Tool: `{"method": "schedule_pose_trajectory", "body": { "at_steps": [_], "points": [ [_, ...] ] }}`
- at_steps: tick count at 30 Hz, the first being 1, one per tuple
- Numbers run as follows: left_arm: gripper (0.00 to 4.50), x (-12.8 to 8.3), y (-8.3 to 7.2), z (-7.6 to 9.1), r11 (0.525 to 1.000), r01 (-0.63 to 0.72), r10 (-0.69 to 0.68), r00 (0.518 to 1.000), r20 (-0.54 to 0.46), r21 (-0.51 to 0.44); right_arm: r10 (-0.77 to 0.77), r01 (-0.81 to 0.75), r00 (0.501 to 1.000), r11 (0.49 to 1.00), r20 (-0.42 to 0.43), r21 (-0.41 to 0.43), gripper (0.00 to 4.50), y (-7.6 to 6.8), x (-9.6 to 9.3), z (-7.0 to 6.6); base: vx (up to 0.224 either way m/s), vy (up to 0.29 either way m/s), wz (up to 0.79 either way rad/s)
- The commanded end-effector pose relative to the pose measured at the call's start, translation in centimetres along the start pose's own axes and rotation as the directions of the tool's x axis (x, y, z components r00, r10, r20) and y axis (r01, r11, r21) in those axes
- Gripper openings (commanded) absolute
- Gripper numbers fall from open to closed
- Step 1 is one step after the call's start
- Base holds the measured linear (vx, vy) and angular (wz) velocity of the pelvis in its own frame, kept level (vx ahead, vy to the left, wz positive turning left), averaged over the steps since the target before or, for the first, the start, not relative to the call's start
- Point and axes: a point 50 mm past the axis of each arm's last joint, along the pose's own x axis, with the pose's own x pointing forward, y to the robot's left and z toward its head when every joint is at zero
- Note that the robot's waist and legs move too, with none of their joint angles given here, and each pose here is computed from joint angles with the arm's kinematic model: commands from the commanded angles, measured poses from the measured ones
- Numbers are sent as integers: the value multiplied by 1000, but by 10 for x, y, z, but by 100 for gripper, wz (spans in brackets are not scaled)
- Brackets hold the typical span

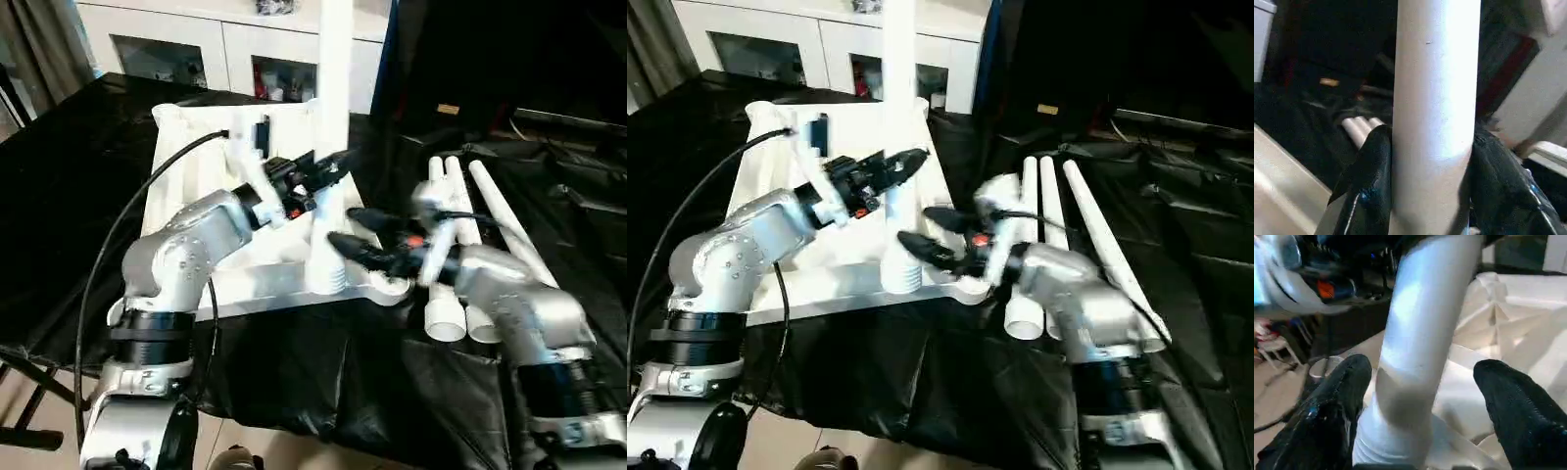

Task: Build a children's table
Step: Insert table leg to table base

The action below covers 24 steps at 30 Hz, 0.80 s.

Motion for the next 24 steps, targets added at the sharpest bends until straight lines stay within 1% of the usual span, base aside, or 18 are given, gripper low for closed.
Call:
{"method": "schedule_pose_trajectory", "body": {
  "at_steps": [1,2,3,4,5,6,8,9,10,13,14,15,17,19,20,22,24],
  "points": [
    [188,5,-6,6,998,-13,13,1000,6,54,-18,18,1000,999,-16,-42,384,3,4,5,0,0,0],
    [188,9,-9,6,997,-32,31,999,12,67,-39,37,998,998,-39,-50,384,8,15,1,0,0,0],
    [188,9,-9,6,997,-32,31,999,12,67,-39,37,998,998,-39,-50,384,8,15,1,0,0,0],
    [188,11,-11,6,996,-43,42,999,18,78,-69,67,996,997,-56,-36,384,8,21,-1,0,0,0],
    [188,13,-13,6,993,-58,56,998,21,103,-126,124,989,992,-71,-32,366,6,27,-3,0,0,0],
    [188,14,-13,7,990,-66,64,998,21,124,-139,137,987,990,-78,-25,355,5,29,-4,0,0,0],
    [188,15,-13,7,988,-77,74,997,25,132,-141,140,987,990,-77,-24,338,5,31,-4,0,0,0],
    [188,16,-13,7,988,-82,79,996,28,130,-143,142,987,990,-73,-20,338,6,32,-4,0,0,0],
    [188,16,-13,7,986,-94,91,995,29,138,-149,149,986,989,-68,-7,319,6,34,-4,0,0,0],
    [188,17,-11,8,981,-120,116,993,32,156,-162,164,986,986,-46,30,297,5,36,-1,0,0,0],
    [188,17,-11,8,980,-121,117,993,33,156,-162,163,986,986,-44,32,297,5,36,-1,0,0,0],
    [188,17,-11,9,979,-127,123,992,39,158,-161,163,986,986,-38,45,282,5,36,0,0,0,0],
    [188,18,-9,10,975,-147,141,989,47,166,-160,162,986,985,-40,53,260,5,36,0,0,0,0],
    [188,19,-9,10,977,-146,139,989,50,156,-162,164,986,984,-41,73,249,4,36,-2,0,0,0],
    [188,19,-10,10,980,-139,133,990,55,145,-160,164,986,982,-46,93,237,5,36,-4,0,0,0],
    [188,19,-10,10,981,-137,130,990,56,139,-160,164,986,982,-49,98,215,5,36,-5,0,0,0],
    [188,19,-10,11,980,-142,135,989,61,137,-159,163,986,981,-42,109,209,5,37,-6,0,0,0]
  ]
}}
